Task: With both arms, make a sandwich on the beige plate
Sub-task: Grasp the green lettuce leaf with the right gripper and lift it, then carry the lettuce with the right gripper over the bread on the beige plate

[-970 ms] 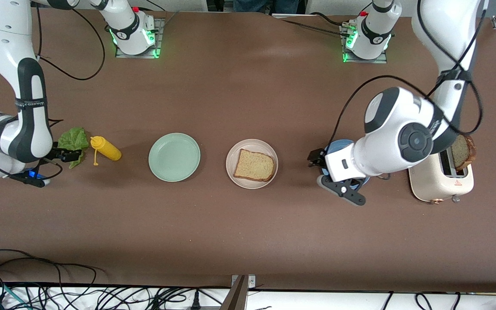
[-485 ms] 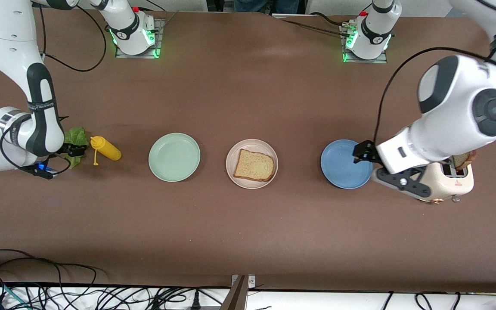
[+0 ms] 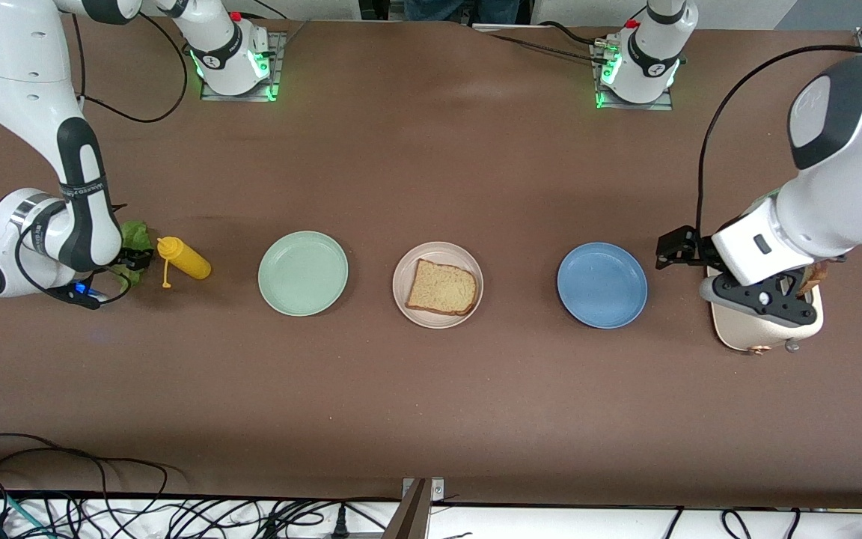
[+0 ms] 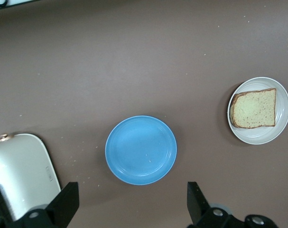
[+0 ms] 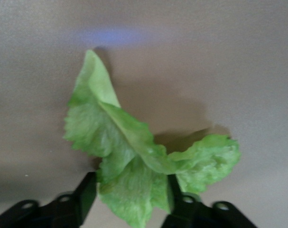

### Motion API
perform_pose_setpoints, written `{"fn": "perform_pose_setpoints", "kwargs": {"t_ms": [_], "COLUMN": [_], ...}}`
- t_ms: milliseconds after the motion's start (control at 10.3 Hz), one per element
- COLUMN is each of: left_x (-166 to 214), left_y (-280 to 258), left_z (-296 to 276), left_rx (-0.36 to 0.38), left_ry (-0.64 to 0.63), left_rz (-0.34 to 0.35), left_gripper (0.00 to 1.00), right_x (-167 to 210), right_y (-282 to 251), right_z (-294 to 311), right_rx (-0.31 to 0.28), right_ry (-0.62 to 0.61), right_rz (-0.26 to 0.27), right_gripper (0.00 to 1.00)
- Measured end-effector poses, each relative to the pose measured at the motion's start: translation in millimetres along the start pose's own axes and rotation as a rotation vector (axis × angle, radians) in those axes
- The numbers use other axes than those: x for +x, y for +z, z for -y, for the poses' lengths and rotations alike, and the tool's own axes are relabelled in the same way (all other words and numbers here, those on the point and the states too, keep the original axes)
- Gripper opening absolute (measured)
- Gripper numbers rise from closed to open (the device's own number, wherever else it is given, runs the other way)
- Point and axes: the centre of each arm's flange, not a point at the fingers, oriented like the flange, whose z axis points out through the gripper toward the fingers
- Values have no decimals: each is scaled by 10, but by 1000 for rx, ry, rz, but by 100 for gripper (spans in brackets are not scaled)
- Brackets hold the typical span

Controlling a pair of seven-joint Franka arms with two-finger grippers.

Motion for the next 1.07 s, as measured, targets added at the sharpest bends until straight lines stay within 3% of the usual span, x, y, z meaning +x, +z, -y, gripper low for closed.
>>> {"fn": "perform_pose_setpoints", "kwargs": {"t_ms": [388, 679, 1067], "left_x": [-230, -247, -254], "left_y": [-362, -380, -365], "left_z": [95, 48, 79], "left_rx": [51, 56, 57], "left_ry": [-21, -21, -32], "left_rz": [-5, -4, 2], "left_gripper": [100, 100, 100], "right_x": [-2, 1, -128], "right_y": [-40, -254, -1259], "right_z": [11, 33, 221], "right_rx": [1, 11, 37], "right_ry": [16, 19, 102], "right_rz": [-3, -24, -11], "right_gripper": [7, 6, 5]}}
